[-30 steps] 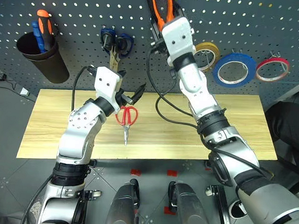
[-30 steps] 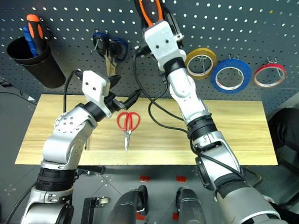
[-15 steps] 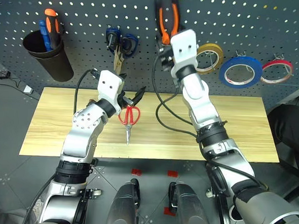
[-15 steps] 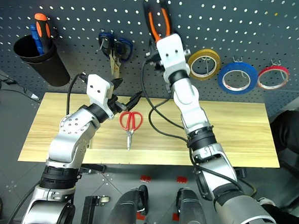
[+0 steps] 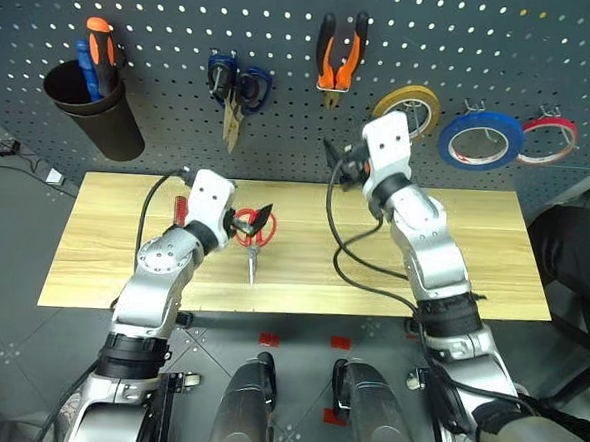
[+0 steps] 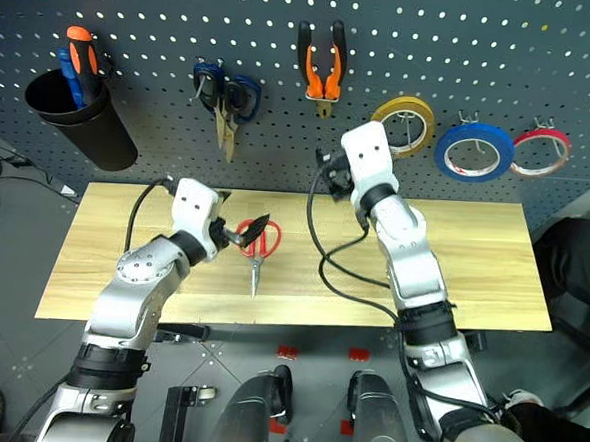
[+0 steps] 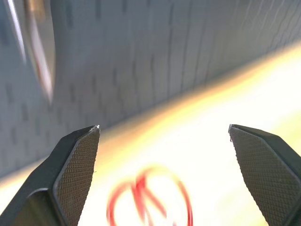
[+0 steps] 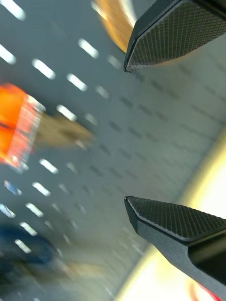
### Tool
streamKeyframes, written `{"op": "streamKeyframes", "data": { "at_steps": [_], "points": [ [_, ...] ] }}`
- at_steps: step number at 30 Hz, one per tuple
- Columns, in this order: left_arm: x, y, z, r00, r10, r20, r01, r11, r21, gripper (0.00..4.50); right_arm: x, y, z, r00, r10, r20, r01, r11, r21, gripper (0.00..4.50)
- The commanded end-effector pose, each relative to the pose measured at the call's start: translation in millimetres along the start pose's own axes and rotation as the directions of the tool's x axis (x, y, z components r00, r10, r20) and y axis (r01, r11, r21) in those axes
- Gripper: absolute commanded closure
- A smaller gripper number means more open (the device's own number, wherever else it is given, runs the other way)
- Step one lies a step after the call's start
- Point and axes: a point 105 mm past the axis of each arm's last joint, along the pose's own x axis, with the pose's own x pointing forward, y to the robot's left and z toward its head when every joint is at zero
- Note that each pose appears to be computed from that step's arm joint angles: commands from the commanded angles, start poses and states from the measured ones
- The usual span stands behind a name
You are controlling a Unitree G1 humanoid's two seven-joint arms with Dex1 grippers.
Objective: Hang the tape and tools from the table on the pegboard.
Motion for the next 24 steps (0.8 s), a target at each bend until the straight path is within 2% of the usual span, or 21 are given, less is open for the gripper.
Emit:
{"op": "streamKeyframes", "data": {
  "at_steps": [1,4,9,17,23,24],
  "points": [
    [-6.4,8.8,-26.8,0.990,0.077,-0.119,-0.081,0.996,-0.031,0.00,-20.3,33.2,14.9,0.981,0.195,0.021,-0.196,0.979,0.057,0.00],
    [-6.5,5.1,-50.9,0.967,0.114,-0.230,-0.140,0.985,-0.101,0.00,-41.3,51.6,0.2,0.955,0.294,-0.047,-0.286,0.950,0.128,0.00],
    [-1.1,-4.6,-61.2,0.949,0.148,-0.279,-0.202,0.963,-0.179,0.00,-61.0,69.5,-10.7,0.911,0.397,-0.109,-0.378,0.911,0.163,0.00],
    [20.1,-23.0,-68.2,0.927,0.162,-0.339,-0.270,0.914,-0.303,0.00,-67.4,73.9,-15.8,0.892,0.430,-0.136,-0.402,0.895,0.195,0.00],
    [28.1,-45.4,-86.0,0.892,0.118,-0.436,-0.290,0.891,-0.350,0.00,-68.8,73.1,-16.1,0.887,0.441,-0.140,-0.402,0.884,0.239,0.00],
    [27.8,-46.1,-87.5,0.889,0.118,-0.442,-0.291,0.892,-0.347,0.18,-69.4,73.5,-16.0,0.884,0.445,-0.140,-0.405,0.881,0.245,0.00]
  ]
}}
